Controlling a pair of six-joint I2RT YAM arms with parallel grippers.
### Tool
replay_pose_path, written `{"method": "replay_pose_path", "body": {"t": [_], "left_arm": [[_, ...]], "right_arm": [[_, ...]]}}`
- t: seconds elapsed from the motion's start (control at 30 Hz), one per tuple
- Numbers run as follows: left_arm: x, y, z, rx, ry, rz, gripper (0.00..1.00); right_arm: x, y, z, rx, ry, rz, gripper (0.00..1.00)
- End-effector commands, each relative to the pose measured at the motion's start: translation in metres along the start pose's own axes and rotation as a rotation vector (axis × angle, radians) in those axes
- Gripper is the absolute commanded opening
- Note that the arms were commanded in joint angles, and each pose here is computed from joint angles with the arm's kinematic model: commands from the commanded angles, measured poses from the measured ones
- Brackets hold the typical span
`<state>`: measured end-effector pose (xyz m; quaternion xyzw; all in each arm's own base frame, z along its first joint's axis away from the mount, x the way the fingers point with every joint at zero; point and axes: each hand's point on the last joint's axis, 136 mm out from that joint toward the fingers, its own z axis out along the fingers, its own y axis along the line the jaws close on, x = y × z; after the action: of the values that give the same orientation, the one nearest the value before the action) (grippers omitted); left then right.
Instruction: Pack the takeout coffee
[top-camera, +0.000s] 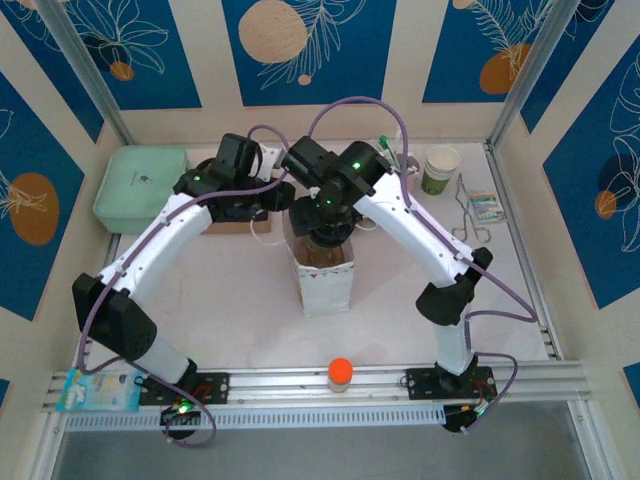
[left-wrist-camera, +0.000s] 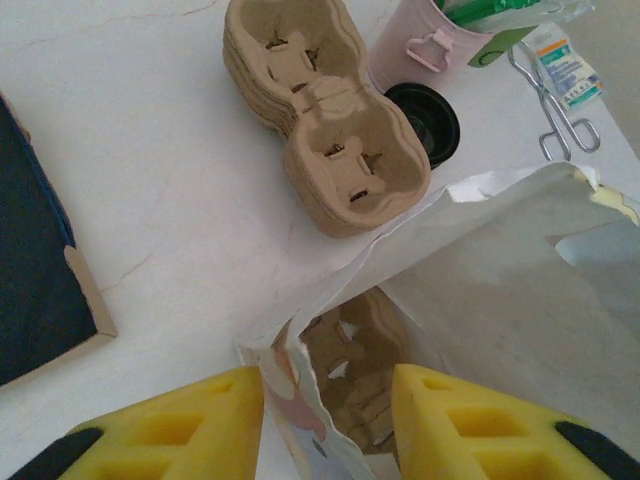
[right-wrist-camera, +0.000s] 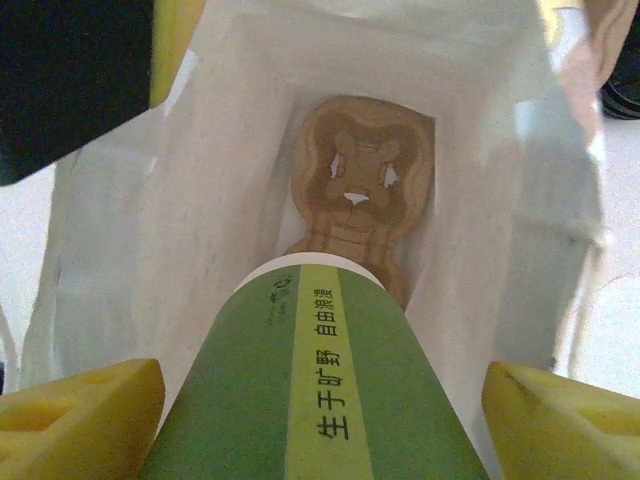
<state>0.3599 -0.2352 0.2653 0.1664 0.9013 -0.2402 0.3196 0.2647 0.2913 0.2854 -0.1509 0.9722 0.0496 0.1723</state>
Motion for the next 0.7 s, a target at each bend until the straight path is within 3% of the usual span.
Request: {"method": "replay_pose_path", "body": {"t": [0.0,0.67], "left_arm": [[0.002,-0.005,-0.015,0.031,-0.027,-0.026,0.37],[0.014,-0.007,-0.037,0.033,-0.056,-0.053,0.32]], "right_arm": [[0.006,0.004,-0.003,0.000,0.017,-0.012,0.51],[0.022,-0.011,0.010,0.166,0.077,-0.062,0.51]]}}
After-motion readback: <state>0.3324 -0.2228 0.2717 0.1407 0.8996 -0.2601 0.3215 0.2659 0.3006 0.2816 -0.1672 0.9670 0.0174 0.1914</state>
